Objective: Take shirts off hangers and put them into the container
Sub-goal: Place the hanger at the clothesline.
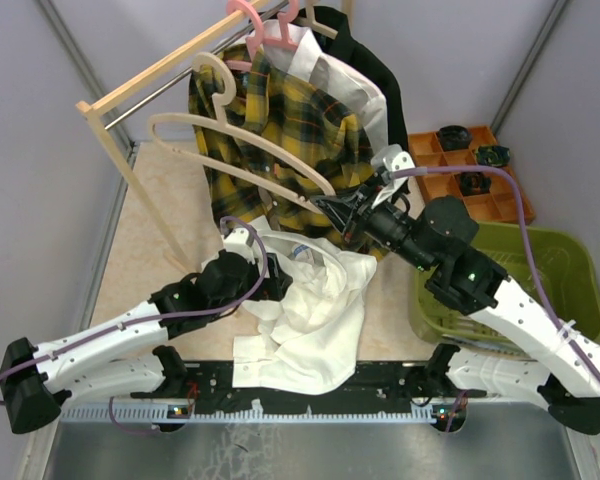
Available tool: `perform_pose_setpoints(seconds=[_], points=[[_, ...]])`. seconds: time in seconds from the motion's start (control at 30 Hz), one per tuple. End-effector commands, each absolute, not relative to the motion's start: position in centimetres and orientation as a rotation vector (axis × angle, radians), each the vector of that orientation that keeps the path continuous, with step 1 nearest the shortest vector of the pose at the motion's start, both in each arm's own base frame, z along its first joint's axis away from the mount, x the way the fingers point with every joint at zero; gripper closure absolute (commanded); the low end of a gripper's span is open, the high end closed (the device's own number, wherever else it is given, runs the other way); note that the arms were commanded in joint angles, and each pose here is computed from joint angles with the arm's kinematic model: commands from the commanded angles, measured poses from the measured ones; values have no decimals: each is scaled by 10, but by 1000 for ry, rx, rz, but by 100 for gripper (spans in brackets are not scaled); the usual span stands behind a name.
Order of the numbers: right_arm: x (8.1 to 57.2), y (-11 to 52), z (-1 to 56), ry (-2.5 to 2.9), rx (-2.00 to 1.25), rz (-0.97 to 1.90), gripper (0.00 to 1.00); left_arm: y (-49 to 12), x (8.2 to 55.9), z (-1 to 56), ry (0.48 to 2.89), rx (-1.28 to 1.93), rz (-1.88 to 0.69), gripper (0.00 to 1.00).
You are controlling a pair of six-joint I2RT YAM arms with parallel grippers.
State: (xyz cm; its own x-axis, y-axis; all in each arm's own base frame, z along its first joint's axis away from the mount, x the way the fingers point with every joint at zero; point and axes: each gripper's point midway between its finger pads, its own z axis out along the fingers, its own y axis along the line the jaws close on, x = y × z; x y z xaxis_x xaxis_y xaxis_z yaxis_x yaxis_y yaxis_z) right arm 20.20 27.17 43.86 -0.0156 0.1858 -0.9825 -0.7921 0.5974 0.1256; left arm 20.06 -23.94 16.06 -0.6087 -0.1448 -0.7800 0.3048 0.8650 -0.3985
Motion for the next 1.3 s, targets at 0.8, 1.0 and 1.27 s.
perform_pose_setpoints(seconds=[0.8,1.0,1.27], points=[[206,306,505,1236,-582,910,100,-247,204,174,2100,150,-660,1],[210,311,492,1306,-605,896,99,-247,205,174,2100,148,-660,1],[207,316,482,1357,-665,897,67,-250,204,174,2105,156,-668,1]])
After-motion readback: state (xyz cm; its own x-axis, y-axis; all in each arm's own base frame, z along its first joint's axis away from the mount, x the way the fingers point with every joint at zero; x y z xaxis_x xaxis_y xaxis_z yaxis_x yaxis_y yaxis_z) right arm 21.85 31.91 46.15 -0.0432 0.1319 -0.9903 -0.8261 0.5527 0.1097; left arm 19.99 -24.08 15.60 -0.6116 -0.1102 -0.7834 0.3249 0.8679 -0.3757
